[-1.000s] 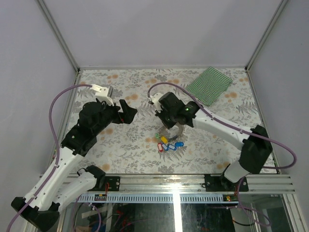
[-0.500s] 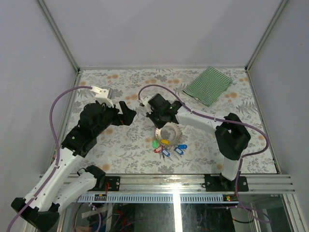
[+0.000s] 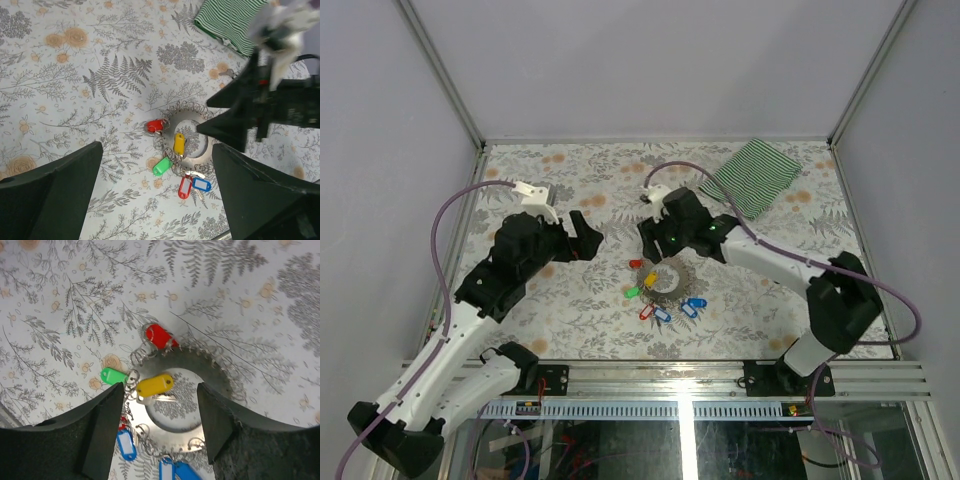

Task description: Put the keys on the keyring

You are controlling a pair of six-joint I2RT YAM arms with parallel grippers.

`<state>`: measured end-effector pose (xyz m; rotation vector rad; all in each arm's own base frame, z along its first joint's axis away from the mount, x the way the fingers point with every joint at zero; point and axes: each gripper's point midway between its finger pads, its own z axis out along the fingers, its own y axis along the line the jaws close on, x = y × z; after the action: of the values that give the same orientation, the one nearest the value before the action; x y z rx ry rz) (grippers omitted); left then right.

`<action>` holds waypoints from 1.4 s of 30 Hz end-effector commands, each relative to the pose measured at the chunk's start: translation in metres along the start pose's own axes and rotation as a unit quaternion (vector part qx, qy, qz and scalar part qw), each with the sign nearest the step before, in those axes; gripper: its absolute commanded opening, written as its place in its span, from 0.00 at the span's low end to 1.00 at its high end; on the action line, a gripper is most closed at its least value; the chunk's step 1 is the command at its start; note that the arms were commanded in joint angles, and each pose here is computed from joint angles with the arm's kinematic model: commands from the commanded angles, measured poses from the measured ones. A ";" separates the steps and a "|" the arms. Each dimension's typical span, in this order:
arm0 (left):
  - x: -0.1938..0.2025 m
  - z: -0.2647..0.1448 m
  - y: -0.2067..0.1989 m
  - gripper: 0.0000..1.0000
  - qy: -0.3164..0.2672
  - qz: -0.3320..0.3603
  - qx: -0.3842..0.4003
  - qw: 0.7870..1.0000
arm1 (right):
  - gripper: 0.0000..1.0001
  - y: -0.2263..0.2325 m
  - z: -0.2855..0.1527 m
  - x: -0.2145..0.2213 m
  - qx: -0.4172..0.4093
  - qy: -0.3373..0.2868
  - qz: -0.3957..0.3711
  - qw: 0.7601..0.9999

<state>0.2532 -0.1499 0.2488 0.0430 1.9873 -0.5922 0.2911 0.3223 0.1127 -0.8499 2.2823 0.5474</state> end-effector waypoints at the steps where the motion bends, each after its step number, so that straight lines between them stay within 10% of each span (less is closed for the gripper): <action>1: -0.005 0.008 0.004 0.95 -0.008 -0.020 -0.012 1.000 | 0.69 0.006 -0.050 -0.038 -0.033 -0.110 0.060 0.992; 5: -0.003 0.012 0.007 1.00 -0.002 -0.023 -0.023 0.999 | 1.00 0.002 -0.092 -0.034 -0.017 -0.152 0.049 0.987; 21: -0.027 -0.039 0.042 1.00 -0.096 -0.043 -0.113 0.988 | 0.99 -0.048 -0.277 -0.005 0.160 -0.339 0.076 0.924; 42: -0.015 -0.076 0.072 1.00 -0.162 -0.050 -0.150 0.974 | 0.99 -0.081 -0.310 0.045 0.233 -0.394 0.155 0.875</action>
<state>0.2174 -0.0611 0.2597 -0.2821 1.7838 -0.3600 0.1896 0.0803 0.2879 -0.0525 1.6680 0.3776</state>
